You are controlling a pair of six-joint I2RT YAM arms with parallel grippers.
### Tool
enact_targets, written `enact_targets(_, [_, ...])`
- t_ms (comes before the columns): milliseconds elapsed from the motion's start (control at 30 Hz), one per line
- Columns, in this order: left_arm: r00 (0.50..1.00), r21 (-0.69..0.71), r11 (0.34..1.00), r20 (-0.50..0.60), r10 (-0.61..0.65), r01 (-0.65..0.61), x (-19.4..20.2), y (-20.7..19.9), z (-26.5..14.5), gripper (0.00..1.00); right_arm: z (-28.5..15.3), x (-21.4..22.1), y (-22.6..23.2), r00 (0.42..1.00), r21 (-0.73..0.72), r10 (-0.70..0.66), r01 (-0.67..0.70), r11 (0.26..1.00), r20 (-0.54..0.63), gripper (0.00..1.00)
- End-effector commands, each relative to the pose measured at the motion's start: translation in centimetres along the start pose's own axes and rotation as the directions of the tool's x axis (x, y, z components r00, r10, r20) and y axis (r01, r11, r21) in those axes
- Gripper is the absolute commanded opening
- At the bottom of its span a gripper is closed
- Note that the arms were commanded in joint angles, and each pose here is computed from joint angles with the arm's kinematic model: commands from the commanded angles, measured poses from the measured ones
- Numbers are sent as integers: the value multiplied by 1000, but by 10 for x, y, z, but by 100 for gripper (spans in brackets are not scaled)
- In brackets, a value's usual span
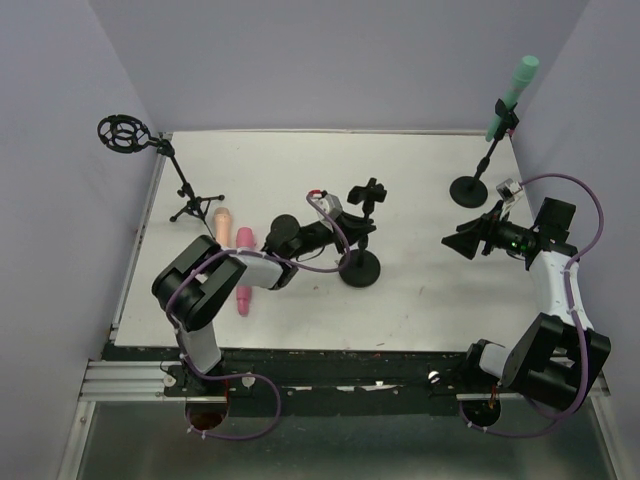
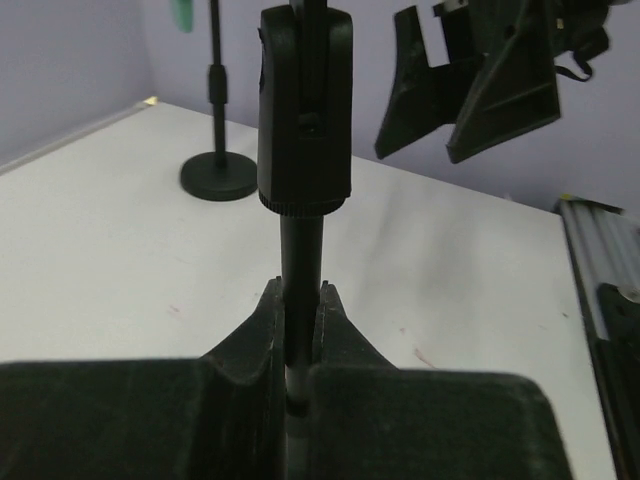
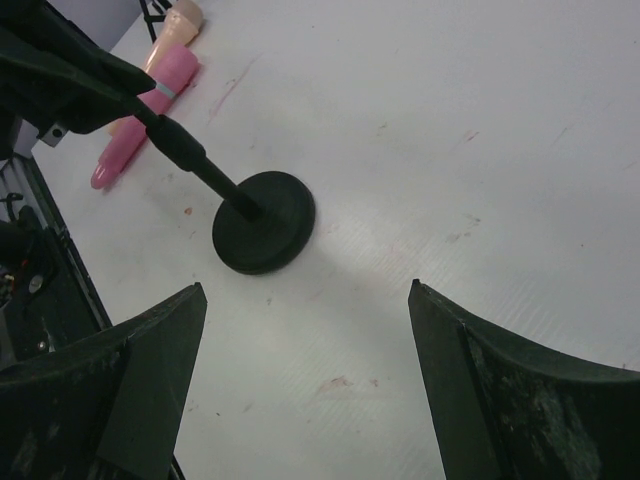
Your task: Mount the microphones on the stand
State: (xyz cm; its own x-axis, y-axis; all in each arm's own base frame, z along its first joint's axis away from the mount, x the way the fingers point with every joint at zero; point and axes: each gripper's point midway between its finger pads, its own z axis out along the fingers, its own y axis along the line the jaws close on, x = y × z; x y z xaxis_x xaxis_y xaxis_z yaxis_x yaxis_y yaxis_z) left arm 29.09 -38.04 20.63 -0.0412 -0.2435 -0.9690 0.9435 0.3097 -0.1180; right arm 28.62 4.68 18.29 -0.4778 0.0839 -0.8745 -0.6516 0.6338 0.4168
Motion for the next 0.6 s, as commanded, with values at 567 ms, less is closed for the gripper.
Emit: enact_targets(567, [994, 398, 916, -61, 88, -57, 12, -44, 6, 22, -1, -3, -3, 1000, 9, -29, 29, 1000, -5, 90])
